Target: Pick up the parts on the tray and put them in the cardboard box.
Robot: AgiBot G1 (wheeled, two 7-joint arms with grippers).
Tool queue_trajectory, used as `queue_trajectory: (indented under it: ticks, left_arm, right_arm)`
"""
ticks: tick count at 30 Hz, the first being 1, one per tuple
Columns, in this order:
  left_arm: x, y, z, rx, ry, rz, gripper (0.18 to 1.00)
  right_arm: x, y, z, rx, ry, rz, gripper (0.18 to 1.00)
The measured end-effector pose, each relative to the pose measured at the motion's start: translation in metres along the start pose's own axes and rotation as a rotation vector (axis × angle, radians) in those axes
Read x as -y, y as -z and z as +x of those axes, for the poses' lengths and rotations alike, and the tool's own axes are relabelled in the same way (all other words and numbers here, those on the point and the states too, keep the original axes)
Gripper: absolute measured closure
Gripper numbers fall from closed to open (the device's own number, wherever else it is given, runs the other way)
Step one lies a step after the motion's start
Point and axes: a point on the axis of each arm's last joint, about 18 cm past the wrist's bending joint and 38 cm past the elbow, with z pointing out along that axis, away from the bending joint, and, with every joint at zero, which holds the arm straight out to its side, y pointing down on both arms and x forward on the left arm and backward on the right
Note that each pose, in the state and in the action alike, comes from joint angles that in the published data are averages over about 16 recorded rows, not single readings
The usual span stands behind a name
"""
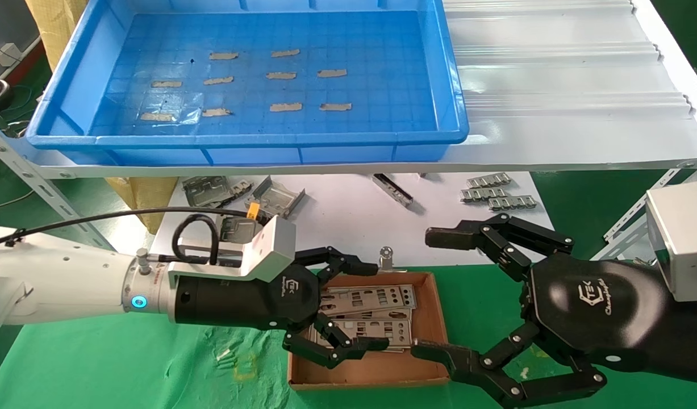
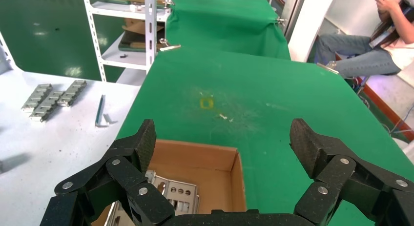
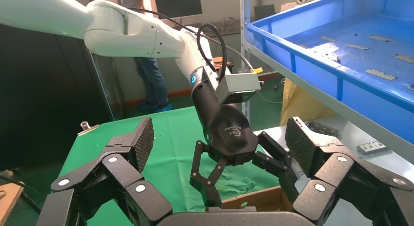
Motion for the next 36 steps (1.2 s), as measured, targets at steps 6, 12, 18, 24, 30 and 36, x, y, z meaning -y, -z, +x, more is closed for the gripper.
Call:
queue_trajectory:
  ticks: [6, 12, 18, 24, 30, 36]
  left_arm:
    - [0.001, 0.003, 0.001, 0.004, 0.001, 0.011, 0.184]
    - [0.001, 0.010, 0.003, 0.020, 0.003, 0.027, 0.184]
    - [0.005, 0.025, 0.007, 0.043, 0.006, 0.062, 0.184]
    - [0.009, 0.042, 0.014, 0.067, 0.007, 0.097, 0.184]
    - [0.015, 0.060, 0.022, 0.089, 0.004, 0.126, 0.184]
    - [0.023, 0.078, 0.032, 0.107, -0.002, 0.148, 0.184]
  right_arm:
    - [0.000, 0.000, 0.000, 0.000, 0.000, 0.000, 0.178]
    - [0.000, 0.000, 0.000, 0.000, 0.000, 0.000, 0.178]
    - [0.000, 0.000, 0.000, 0.000, 0.000, 0.000, 0.178]
    - [0.000, 0.000, 0.000, 0.000, 0.000, 0.000, 0.178]
    - [0.000, 0.000, 0.000, 0.000, 0.000, 0.000, 0.178]
    - [0.000, 0.000, 0.000, 0.000, 0.000, 0.000, 0.178]
